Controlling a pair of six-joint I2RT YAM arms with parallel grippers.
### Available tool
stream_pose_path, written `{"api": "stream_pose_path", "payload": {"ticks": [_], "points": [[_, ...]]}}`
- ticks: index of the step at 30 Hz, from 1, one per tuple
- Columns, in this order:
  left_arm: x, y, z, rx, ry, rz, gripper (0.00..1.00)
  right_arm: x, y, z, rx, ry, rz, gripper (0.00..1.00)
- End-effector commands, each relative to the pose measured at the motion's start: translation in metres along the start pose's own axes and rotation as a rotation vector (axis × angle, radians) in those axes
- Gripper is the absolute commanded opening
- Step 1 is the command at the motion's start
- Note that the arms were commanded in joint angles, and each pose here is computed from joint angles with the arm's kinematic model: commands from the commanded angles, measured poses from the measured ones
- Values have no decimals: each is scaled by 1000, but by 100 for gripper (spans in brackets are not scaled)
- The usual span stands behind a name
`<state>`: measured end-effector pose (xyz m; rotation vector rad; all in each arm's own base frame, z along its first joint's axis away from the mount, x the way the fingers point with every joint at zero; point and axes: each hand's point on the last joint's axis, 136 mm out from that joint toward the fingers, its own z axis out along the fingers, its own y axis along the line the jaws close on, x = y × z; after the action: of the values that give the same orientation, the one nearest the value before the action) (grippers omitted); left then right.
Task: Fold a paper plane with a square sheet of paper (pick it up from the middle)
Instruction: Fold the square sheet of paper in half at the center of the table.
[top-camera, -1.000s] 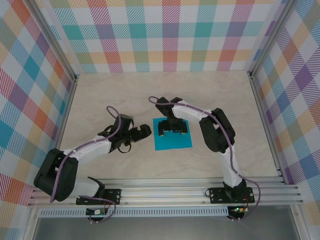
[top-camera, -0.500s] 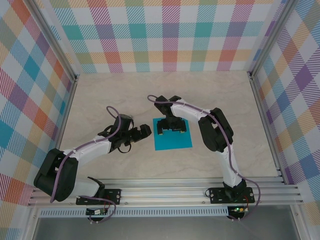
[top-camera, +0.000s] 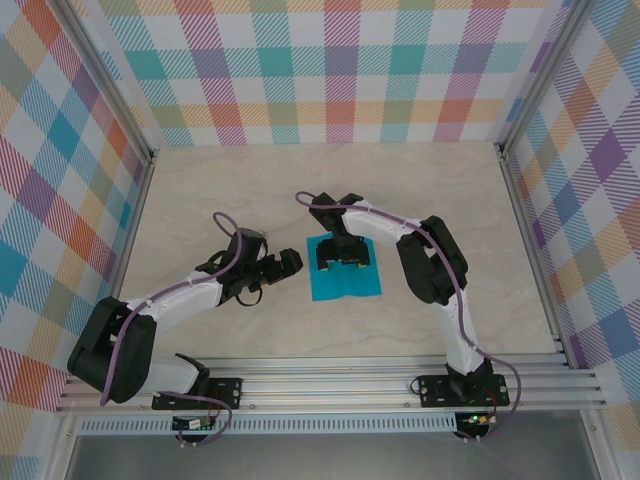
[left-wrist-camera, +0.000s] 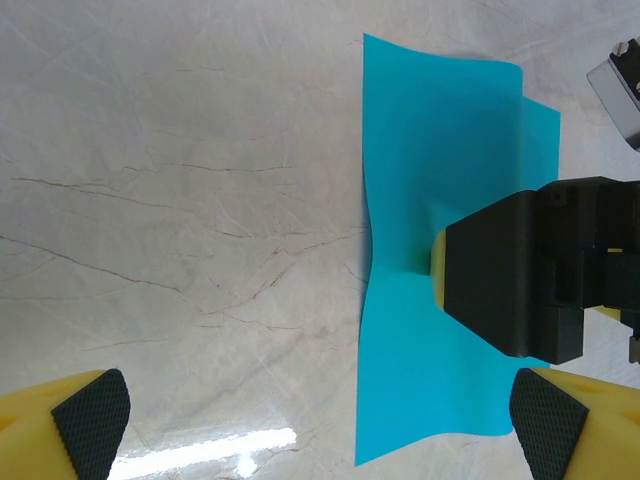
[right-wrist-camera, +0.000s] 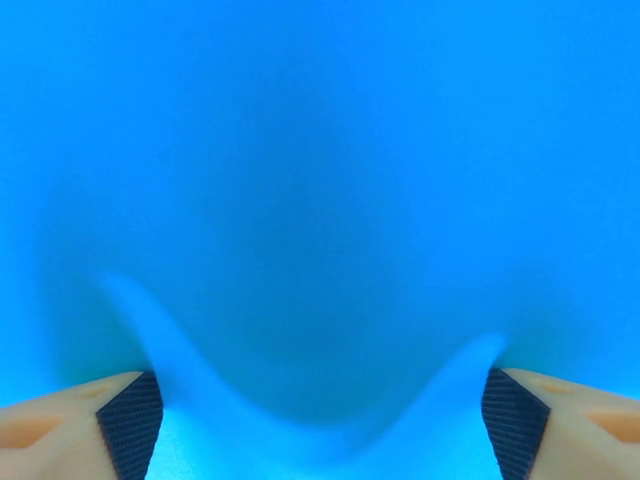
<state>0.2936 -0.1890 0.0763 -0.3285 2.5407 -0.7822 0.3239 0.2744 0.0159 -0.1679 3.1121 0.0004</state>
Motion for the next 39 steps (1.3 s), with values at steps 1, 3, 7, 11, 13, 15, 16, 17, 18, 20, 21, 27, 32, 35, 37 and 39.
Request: {"api": "stream_pose_path", "payload": {"ticks": [1,3,7,11,13,15,16,17,18,20,21,27,32,35,37,39], "points": [[5,-2,-5,1,8,24,100,7,-3,3,22,24,-15,78],[5,-2,-7,-2,3,24,100,2,-2,-9,10,-4,-15,66],[3,-2,-11,-5,-7,19,100,-5,-1,-31,-35,-48,-3,50],[0,0,-14,-11,-26,0,100,-7,10,-55,-188,-70,20,37],[-2,-1,-13,-4,-29,-12,100,-8,19,-69,-313,-74,34,35],[-4,-2,-12,3,-21,-33,100,-10,30,-86,-457,-79,45,34],[-4,-3,-11,14,-13,-45,100,-11,36,-95,-539,-76,54,34],[-4,-5,-10,31,-6,-55,100,-13,42,-105,-631,-78,59,34],[-5,-8,-10,47,0,-63,100,-15,47,-113,-717,-74,74,34],[-8,-14,-11,81,6,-82,100,-22,54,-128,-901,-69,106,34],[-11,-16,-11,95,3,-92,100,-25,55,-133,-955,-82,110,35],[-14,-36,-5,166,56,-102,100,-29,33,-85,-929,-24,205,40],[-12,-45,12,194,109,-100,98,-24,12,-43,-813,-5,259,47],[-7,-49,25,198,152,-90,94,-21,5,-34,-802,15,279,50],[-4,-54,34,206,179,-86,89,-18,-2,-32,-792,17,290,56],[-1,-59,43,213,202,-83,87,-16,-9,-33,-783,13,297,62]]}}
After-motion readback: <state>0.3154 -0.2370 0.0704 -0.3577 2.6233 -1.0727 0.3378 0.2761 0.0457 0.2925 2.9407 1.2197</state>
